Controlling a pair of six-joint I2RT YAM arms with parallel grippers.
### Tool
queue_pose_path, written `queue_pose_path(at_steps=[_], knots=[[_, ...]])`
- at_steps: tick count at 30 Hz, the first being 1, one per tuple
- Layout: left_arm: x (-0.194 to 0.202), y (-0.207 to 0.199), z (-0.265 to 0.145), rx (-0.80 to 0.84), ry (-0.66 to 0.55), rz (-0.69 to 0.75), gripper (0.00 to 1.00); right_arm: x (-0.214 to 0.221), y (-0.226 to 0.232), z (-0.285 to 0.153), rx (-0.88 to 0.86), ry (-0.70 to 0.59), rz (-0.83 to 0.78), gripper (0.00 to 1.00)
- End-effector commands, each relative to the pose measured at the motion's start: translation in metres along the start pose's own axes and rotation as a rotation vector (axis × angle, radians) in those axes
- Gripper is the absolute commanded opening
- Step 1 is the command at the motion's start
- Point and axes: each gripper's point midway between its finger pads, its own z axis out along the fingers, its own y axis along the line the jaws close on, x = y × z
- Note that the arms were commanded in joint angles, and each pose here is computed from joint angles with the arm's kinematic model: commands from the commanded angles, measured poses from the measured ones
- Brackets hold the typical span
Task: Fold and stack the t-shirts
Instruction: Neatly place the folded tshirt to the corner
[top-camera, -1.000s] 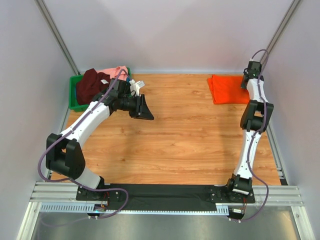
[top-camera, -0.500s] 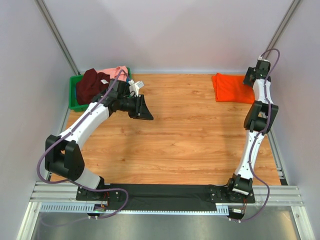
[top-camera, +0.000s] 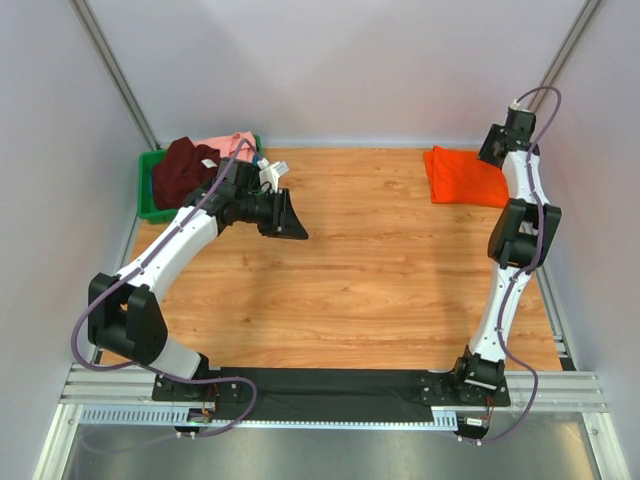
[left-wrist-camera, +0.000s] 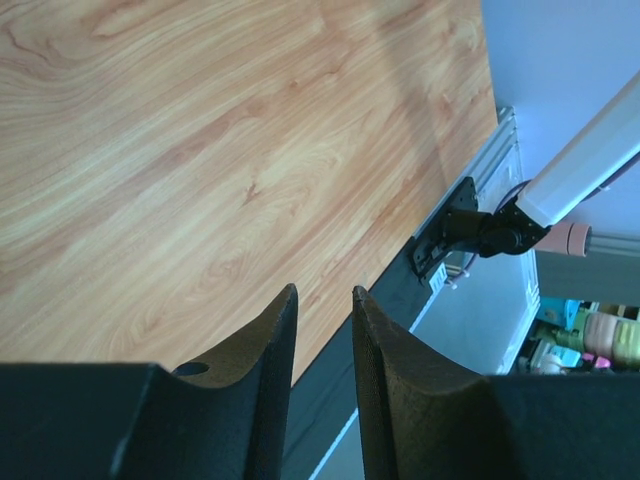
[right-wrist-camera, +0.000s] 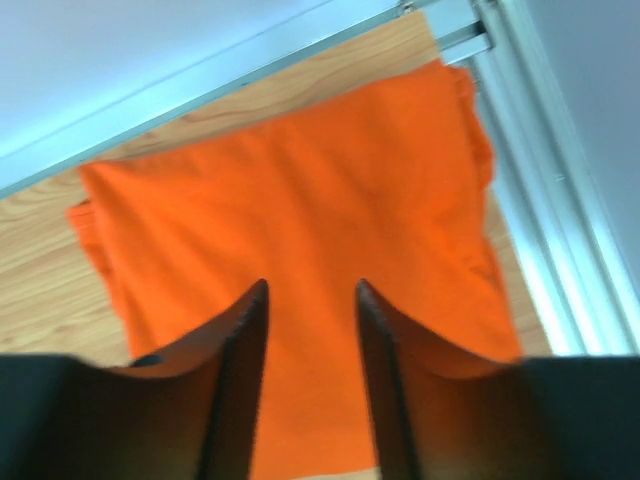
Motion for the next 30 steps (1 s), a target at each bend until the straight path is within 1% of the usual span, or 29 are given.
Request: queue_pose_path(at_steps=[1,3,5,6,10,13,16,17,21,24,26,30], knots=[[-0.011,-0.023,-0.008,0.066,-0.037,0.037,0.36,0.004,0.036,-0.017,-0.115,0.031,0.042,0.39],[-0.011,-0.024,-0.008,0.074,-0.040,0.040,0.36,0.019,0.047,-0.016,-0.142,0.070,0.044,0.20],[-0.009,-0.025,-0.010,0.074,-0.040,0.048,0.36,0.030,0.063,-0.018,-0.173,0.093,0.039,0.10],[-0.008,-0.026,-0.011,0.071,-0.040,0.049,0.36,0.039,0.071,-0.018,-0.188,0.115,0.042,0.09],[-0.008,-0.029,-0.014,0.076,-0.045,0.058,0.36,0.061,0.096,-0.020,-0.252,0.169,0.044,0.07],[-0.008,-0.030,-0.015,0.078,-0.049,0.060,0.36,0.070,0.107,-0.024,-0.263,0.189,0.036,0.07],[-0.007,-0.030,-0.015,0.084,-0.044,0.057,0.36,0.086,0.108,-0.027,-0.256,0.225,0.041,0.06],[-0.007,-0.030,-0.015,0.083,-0.043,0.056,0.37,0.097,0.106,-0.028,-0.249,0.252,0.044,0.06],[-0.007,-0.030,-0.015,0.081,-0.046,0.056,0.37,0.113,0.101,-0.035,-0.245,0.277,0.032,0.06],[-0.006,-0.029,-0.015,0.082,-0.046,0.052,0.37,0.122,0.103,-0.038,-0.268,0.299,0.027,0.06],[-0.007,-0.029,-0.014,0.085,-0.045,0.050,0.37,0.124,0.113,-0.043,-0.320,0.307,0.022,0.07],[-0.007,-0.029,-0.013,0.084,-0.044,0.049,0.37,0.120,0.125,-0.044,-0.360,0.290,0.027,0.08]])
